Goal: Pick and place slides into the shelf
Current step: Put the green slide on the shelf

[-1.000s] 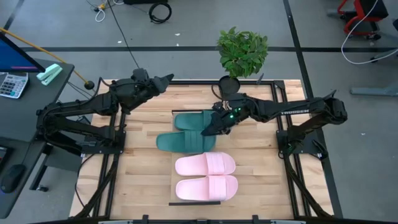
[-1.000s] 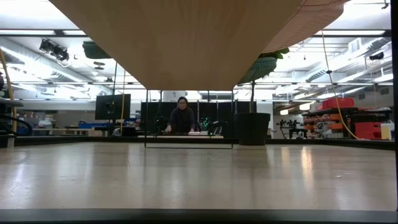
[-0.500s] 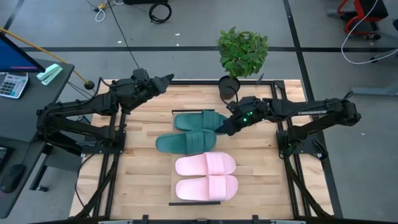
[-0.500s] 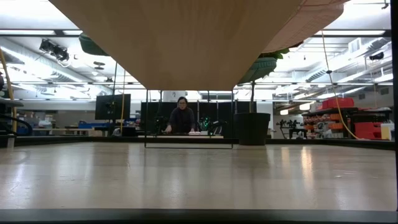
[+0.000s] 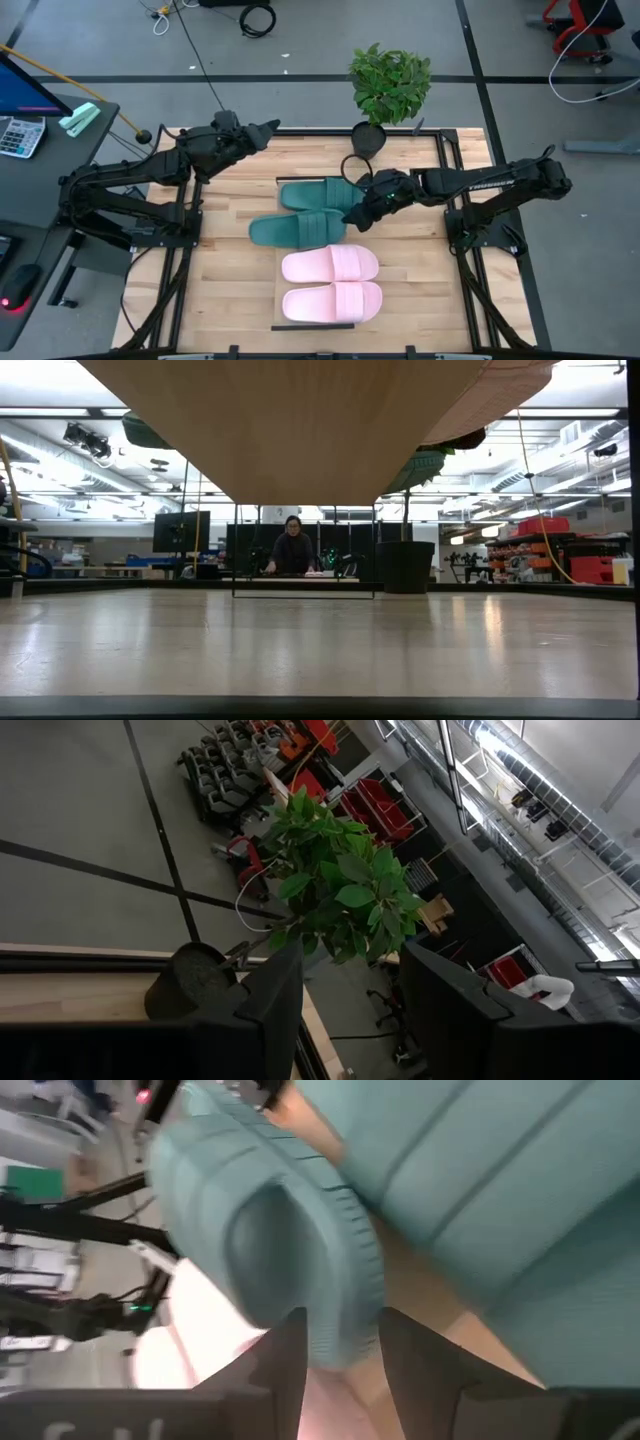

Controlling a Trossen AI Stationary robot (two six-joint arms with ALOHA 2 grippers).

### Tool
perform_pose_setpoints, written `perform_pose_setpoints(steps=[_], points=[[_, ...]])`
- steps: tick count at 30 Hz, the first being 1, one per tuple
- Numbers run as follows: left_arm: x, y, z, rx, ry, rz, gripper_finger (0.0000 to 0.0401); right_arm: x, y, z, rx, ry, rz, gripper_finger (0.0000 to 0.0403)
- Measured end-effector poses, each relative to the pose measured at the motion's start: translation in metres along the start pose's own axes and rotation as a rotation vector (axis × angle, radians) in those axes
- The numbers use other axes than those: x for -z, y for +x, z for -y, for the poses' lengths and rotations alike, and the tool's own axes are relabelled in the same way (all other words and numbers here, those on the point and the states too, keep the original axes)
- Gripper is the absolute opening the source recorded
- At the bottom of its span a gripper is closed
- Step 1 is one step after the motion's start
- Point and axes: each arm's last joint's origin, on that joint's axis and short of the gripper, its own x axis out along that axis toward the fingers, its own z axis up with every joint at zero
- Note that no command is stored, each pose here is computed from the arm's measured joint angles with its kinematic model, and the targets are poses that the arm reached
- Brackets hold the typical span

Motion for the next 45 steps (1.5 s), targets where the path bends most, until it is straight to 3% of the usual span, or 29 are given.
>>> perform_pose_setpoints(steps=[10,19,25,37,45], points=[[0.001,0.0,-0.001,-0.006,0.013,-0.005,0.0172,0.01,0.004,-0.001,0.081,-0.062,0.045,0.0122],[0.001,0.0,-0.001,-0.01,0.037,-0.008,0.0172,0.018,0.03,-0.001,0.095,-0.059,0.033,0.0124],[0.001,0.0,-0.001,-0.008,0.043,-0.013,0.0172,0.018,0.03,-0.003,0.052,0.011,-0.001,0.0039],[0.003,0.0,0.001,0.046,0.036,-0.081,0.0172,0.015,0.025,-0.006,-0.048,0.301,-0.137,0.0038],[0.003,0.0,0.002,0.073,0.035,-0.099,0.0172,0.016,0.024,-0.007,-0.055,0.367,-0.17,0.0038]])
